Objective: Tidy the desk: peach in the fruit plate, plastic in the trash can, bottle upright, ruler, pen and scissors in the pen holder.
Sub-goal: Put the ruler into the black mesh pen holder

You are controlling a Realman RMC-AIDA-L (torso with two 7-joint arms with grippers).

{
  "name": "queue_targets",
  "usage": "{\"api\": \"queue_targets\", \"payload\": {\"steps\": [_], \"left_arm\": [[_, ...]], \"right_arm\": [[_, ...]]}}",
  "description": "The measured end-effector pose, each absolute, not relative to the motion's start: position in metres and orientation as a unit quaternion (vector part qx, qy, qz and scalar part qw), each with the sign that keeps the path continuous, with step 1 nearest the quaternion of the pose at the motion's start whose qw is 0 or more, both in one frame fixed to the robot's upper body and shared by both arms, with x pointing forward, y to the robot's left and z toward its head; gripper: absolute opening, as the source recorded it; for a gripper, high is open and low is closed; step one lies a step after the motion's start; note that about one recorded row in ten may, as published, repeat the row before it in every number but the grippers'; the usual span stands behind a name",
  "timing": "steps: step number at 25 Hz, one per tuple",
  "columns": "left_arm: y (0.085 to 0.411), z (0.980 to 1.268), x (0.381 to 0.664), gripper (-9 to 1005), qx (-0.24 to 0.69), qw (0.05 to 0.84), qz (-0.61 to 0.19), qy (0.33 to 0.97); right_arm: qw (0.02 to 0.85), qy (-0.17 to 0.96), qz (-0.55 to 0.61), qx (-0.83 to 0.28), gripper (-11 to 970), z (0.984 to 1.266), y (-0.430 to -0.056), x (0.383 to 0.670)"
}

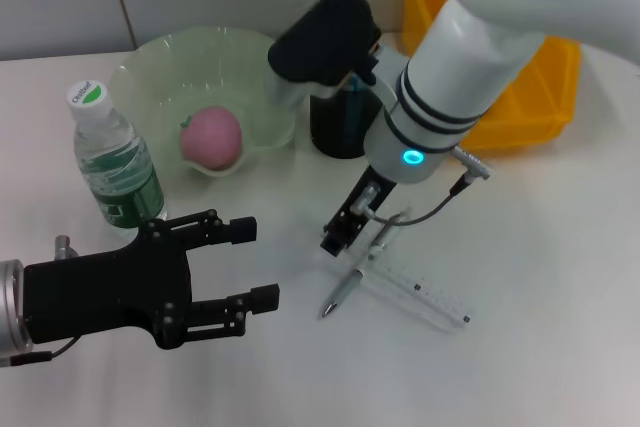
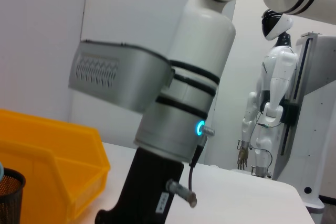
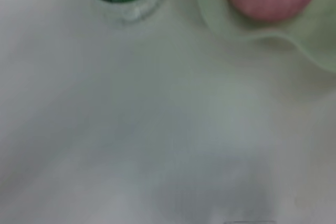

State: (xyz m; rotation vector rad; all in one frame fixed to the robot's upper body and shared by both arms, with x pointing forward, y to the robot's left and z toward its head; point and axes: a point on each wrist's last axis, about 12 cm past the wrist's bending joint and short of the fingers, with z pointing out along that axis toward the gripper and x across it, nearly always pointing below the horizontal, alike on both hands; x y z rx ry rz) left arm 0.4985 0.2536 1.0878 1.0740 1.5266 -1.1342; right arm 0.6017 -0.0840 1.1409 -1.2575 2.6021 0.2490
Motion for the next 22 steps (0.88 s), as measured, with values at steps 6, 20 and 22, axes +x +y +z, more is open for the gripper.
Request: {"api": "queue_targets", "payload": {"steps": [6,20,22], "left_arm": [[0.254,1.088,0.498,771,0.437,0.46,-0.462,0.62],[0.252,1.087,0.497,771,0.437,0.458,-0.468,0.617],[0.251,1.087,0.497,771,0.437,0.458,-0.468,0.617]], "right_arm": [[0.166,0.888,0.093,-0.418,391,1.171,-0.094,0.607],[0.308,0.859,0.13,-0.388,391,1.236,-0.133,0.595],[0.343,0.85,0.137,-0.377,391,1.247,-0.142,0.591]]}}
